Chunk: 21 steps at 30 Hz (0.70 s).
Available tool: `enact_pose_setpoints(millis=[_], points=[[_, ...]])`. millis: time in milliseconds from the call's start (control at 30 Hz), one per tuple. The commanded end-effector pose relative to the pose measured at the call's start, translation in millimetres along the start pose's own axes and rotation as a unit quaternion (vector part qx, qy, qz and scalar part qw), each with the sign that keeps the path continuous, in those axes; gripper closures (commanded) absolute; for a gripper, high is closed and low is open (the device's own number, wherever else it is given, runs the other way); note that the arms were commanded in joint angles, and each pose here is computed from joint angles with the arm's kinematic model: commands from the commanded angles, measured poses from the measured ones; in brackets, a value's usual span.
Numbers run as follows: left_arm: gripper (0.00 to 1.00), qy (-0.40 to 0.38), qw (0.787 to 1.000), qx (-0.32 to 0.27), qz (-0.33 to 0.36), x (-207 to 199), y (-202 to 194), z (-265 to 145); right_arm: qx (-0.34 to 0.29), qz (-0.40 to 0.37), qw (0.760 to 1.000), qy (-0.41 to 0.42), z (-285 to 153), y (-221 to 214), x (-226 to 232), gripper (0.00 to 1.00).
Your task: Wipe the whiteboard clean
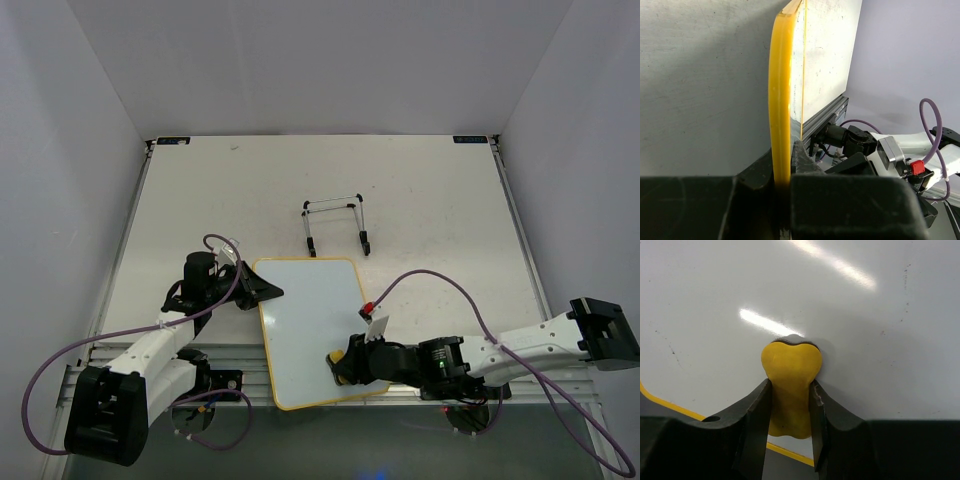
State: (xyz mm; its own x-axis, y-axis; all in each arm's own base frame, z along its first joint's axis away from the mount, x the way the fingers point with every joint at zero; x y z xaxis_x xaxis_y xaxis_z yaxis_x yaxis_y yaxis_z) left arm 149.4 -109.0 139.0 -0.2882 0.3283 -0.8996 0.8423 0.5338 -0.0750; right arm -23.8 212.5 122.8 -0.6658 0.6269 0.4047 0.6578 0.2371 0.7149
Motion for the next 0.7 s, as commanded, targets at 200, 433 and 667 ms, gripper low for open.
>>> enact_pose_setpoints(millis=[200,433,667], points=[[1.0,0.05,0.996,-0.075,0.011,18.4,7.4,3.9,0.068,-0.173,0.983,-0.009,14.1,-14.1,-0.9,0.92],[1.0,0.051,0.995,-0.08,0.01,19.9,6.7,2.9,0.048,-0.272,0.958,0.076,46.2,17.1,75.2,0.92],[1.0,0.049,0.996,-0.079,0.013,18.7,5.2,1.3,0.055,-0.297,0.949,0.089,65.7,22.4,95.5,0.92]])
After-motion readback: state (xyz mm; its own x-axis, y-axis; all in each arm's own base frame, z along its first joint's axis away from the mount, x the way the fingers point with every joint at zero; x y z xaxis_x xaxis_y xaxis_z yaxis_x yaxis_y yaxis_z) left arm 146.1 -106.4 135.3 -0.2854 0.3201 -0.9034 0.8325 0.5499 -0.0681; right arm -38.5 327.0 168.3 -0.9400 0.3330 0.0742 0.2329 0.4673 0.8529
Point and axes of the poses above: each gripper's point midway between its finger pads, its own z axis out along the fingers, its own x axis along the line the jaws close on, y = z × x, the point moved 10 cm from there along -z, back along the fingers, and after that the axes turned 15 degrees about -z, right-handed, at the moved point
